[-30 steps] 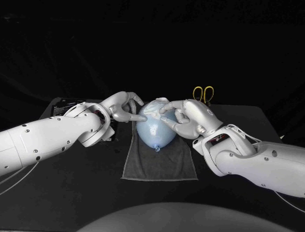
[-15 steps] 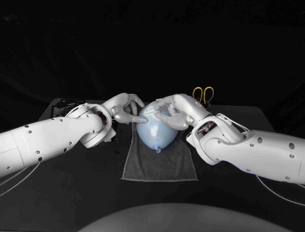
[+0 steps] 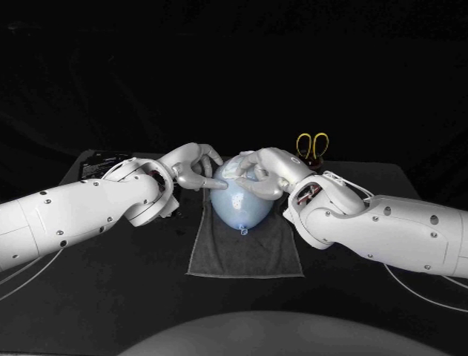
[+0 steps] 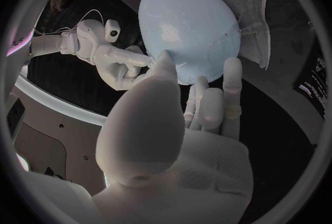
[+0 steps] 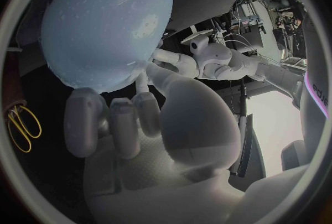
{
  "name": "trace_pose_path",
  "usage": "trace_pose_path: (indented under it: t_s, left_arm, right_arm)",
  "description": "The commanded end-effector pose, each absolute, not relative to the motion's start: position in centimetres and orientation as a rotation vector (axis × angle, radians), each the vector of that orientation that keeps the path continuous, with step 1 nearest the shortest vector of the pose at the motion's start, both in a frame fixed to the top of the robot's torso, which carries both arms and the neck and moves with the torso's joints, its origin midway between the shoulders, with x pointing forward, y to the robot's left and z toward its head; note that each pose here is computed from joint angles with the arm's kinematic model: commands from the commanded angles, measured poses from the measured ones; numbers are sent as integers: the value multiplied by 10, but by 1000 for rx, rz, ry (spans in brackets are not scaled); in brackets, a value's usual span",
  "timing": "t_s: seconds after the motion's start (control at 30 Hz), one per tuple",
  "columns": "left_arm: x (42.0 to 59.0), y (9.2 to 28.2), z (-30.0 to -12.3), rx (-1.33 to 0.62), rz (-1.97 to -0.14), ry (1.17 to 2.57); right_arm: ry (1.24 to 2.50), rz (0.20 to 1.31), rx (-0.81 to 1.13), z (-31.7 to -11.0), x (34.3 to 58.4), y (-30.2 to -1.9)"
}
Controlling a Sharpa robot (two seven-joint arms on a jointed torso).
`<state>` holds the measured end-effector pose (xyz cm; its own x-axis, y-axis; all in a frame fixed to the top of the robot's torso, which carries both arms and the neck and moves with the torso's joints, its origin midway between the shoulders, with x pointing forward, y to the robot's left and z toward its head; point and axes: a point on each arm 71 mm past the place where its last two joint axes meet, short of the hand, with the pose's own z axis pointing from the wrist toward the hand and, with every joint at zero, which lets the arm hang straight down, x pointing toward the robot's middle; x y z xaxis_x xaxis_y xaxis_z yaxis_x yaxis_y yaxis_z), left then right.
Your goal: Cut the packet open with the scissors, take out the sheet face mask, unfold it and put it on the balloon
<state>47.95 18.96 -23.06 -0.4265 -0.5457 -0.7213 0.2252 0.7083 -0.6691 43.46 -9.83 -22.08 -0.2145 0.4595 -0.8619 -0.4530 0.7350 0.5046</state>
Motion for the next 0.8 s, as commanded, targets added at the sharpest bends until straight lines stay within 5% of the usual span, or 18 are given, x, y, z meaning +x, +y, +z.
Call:
trace_pose_path:
  t_s: [0.03, 0.8]
  left_arm:
    - [478, 187, -231, -239, -883, 1832]
    - [478, 185, -231, -238, -886, 1833]
  right_arm:
    - [1594, 808, -26, -222, 435, -96]
    - [1577, 770, -85, -222, 437, -93]
